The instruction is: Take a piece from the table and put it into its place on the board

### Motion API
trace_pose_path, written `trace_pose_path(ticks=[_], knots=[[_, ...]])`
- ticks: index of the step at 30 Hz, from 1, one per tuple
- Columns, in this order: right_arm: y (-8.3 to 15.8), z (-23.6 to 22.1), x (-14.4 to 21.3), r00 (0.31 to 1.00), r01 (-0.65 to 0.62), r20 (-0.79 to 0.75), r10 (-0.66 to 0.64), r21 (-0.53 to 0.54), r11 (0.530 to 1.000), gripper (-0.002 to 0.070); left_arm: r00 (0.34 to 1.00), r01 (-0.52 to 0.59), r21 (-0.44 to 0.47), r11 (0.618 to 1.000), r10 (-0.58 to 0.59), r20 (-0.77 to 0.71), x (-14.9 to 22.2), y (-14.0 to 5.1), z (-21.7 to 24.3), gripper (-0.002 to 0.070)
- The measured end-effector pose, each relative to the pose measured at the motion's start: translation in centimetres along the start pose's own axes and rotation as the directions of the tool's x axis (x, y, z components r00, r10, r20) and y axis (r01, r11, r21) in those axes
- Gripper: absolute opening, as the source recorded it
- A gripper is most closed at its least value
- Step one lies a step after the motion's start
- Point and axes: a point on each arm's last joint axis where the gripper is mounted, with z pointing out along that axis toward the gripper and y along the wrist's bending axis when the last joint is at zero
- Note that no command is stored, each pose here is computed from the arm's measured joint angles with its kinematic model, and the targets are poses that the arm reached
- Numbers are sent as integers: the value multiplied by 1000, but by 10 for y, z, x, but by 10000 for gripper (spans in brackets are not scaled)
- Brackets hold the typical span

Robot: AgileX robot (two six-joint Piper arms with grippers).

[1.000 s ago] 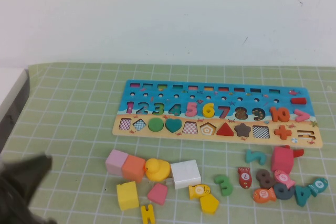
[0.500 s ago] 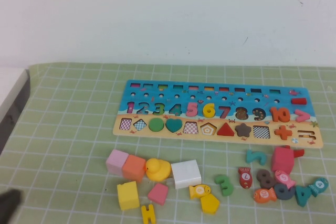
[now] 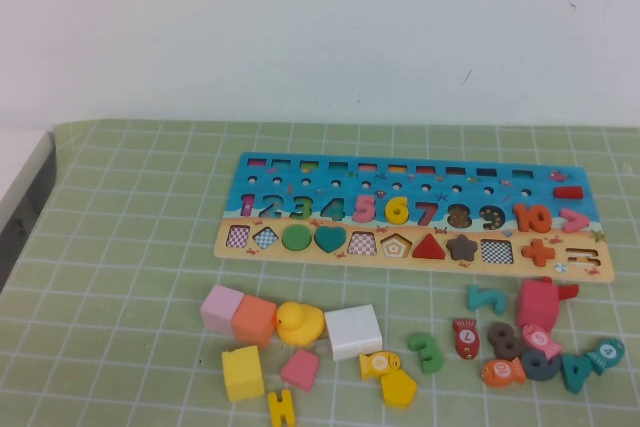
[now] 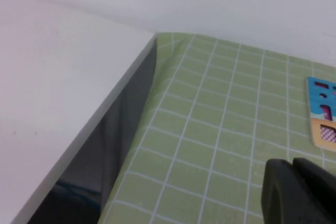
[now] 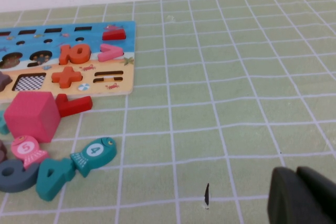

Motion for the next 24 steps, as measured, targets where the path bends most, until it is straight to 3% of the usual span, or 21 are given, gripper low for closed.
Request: trace_pose_path(ticks=[3,6,8,14,17,20,24], knots=[[0,0,0,1000,0,0,0,0,1000,-3,998,-56,60,997,54,41,2,-5,4,-2],[0,0,0,1000,0,0,0,0,1000,-3,973,-206,161,965,185,136,12,-13,10,-2],[0,0,0,1000,0,0,0,0,1000,-3,966,-230,197,953,199,167,25,-14,17,-2],[0,0,0,1000,0,0,0,0,1000,-3,958,-265,198,944,235,162,69,-3,27,-2],[0,0,0,1000,0,0,0,0,1000,-3,965,-251,202,947,227,135,75,0,22,-2],[0,0,0,1000,0,0,0,0,1000,-3,970,-238,200,950,241,13,86,3,22,-2],[0,0,0,1000,0,0,0,0,1000,-3,969,-239,200,950,245,-8,88,3,22,-2]])
